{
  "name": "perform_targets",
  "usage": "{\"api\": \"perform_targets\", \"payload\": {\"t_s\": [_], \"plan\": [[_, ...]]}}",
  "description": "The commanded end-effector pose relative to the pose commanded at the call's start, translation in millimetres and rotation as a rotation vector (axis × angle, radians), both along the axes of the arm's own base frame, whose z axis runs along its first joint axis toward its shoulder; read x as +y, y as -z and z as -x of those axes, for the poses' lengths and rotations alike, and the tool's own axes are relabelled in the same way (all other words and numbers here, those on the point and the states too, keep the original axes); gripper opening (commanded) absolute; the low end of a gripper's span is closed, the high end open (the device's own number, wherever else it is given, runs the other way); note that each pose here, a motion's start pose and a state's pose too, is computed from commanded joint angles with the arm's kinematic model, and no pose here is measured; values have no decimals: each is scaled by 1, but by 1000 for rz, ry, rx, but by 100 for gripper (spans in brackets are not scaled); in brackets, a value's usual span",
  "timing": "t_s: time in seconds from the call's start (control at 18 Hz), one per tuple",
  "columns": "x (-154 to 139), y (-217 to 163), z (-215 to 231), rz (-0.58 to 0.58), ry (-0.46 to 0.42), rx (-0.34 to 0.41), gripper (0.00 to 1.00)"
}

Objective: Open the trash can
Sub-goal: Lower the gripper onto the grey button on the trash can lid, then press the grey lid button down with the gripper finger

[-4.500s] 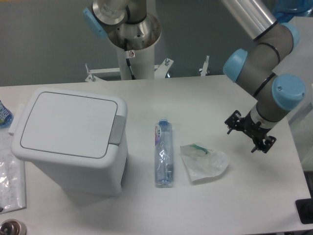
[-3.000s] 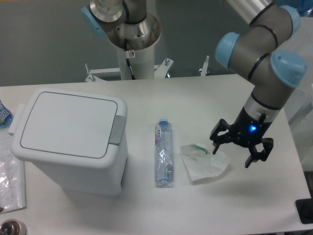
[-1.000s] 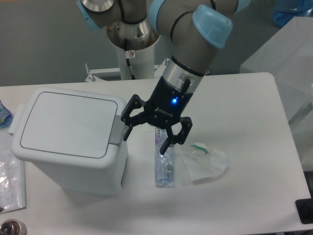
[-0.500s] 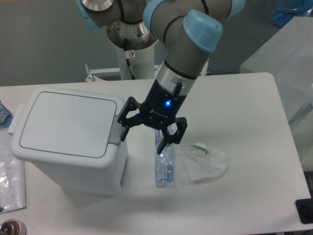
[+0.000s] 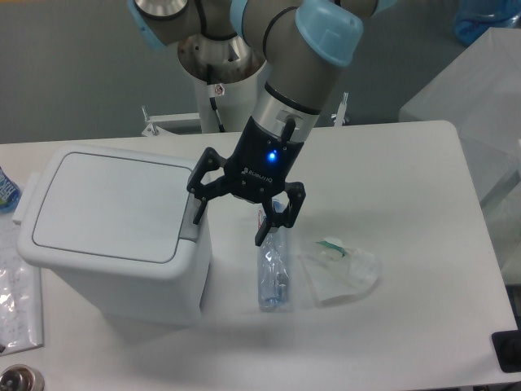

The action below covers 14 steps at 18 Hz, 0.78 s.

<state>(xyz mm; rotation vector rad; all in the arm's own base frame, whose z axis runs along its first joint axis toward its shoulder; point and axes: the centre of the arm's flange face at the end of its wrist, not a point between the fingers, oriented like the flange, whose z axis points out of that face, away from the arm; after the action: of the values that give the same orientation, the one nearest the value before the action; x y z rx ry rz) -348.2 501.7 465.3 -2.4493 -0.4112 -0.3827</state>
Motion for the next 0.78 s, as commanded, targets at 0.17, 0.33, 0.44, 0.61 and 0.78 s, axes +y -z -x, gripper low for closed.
{"api": "perform_targets", "payload": {"t_s": [0.17,0.33,0.44,0.61,0.78], "plan": [[2,9,-6,9,14,-1,100],[2,9,-5,9,14,-1,100],[2,9,-5,7,15,1,100],[2,9,-5,6,14,2,100],[2,7,-5,5,11,3,100]]}}
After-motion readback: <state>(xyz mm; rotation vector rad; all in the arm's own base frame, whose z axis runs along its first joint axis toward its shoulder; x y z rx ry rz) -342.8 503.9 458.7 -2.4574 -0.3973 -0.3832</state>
